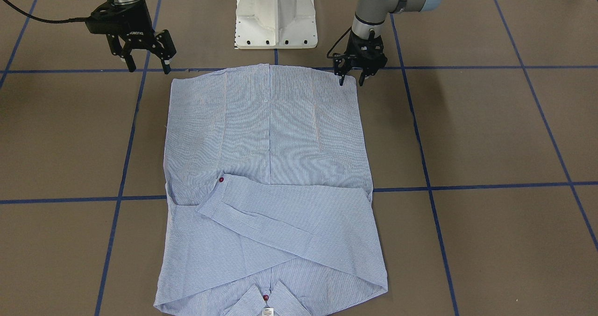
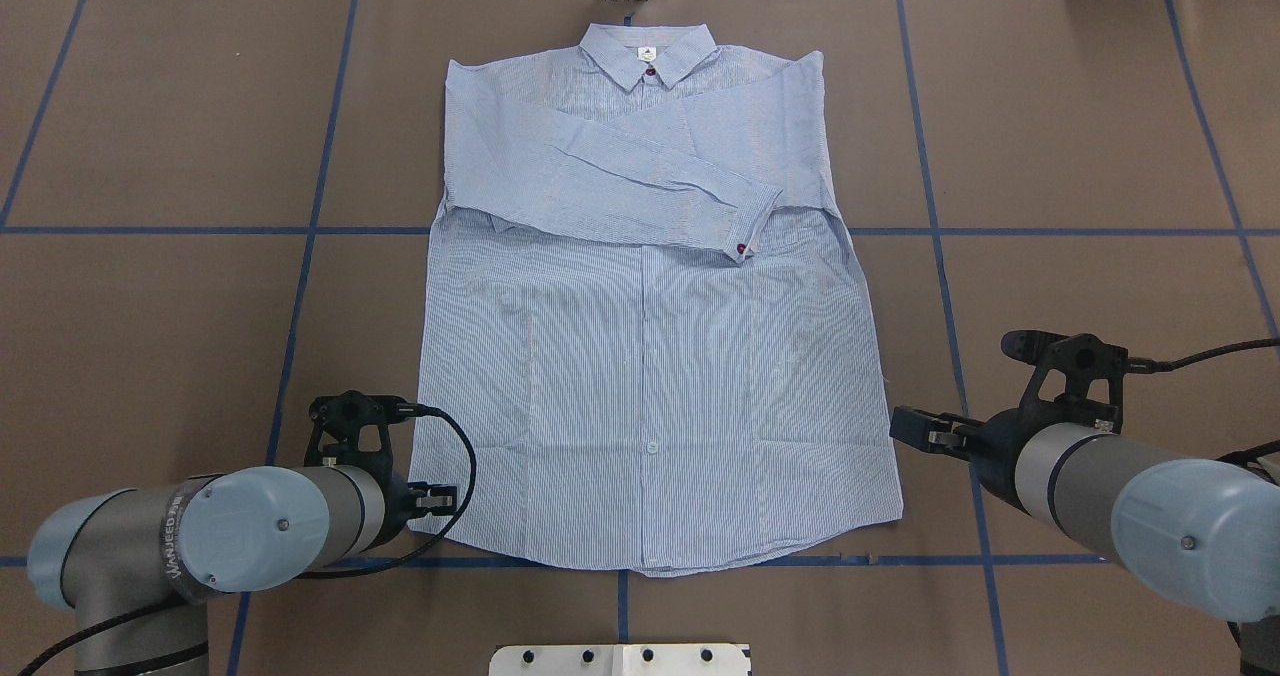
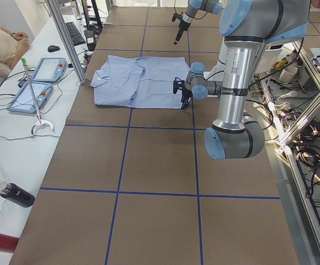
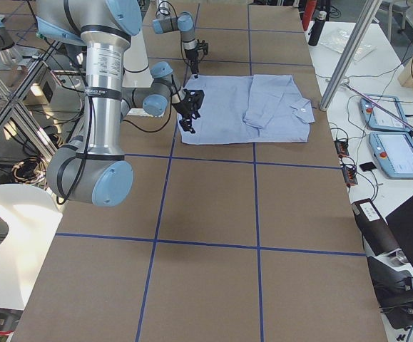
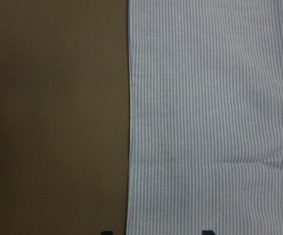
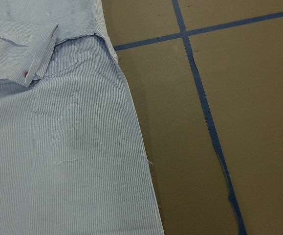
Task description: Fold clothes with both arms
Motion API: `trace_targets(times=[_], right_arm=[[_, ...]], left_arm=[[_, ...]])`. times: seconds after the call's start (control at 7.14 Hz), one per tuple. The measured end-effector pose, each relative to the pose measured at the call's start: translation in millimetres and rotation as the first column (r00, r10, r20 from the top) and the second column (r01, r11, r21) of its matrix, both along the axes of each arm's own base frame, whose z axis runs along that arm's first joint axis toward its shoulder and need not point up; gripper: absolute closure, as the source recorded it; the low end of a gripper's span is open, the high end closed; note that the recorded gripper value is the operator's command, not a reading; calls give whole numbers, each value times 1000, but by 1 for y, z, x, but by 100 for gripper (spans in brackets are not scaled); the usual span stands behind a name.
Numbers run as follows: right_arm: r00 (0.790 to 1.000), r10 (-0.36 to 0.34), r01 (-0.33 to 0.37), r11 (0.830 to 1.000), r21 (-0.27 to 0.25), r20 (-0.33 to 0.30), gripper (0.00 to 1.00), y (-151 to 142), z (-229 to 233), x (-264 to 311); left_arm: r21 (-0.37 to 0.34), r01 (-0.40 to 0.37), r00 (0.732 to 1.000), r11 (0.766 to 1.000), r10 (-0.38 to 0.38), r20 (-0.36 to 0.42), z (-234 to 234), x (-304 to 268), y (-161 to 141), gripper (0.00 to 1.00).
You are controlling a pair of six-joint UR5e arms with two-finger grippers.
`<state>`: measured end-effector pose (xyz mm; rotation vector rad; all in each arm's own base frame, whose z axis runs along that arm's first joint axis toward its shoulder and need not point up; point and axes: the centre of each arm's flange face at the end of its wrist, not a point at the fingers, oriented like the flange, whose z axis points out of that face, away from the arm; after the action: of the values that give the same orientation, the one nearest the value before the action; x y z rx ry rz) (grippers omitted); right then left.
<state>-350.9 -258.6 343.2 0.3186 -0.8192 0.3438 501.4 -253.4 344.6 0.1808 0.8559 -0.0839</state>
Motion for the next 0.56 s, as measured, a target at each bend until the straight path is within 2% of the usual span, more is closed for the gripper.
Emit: trace_targets(times=[0.56], right_arm=[[1000,1,-1,1000,0,-5,0,0,2,-1]], left_arm=[[0,-11,1000,1000,11,-1,0,3,6,46]])
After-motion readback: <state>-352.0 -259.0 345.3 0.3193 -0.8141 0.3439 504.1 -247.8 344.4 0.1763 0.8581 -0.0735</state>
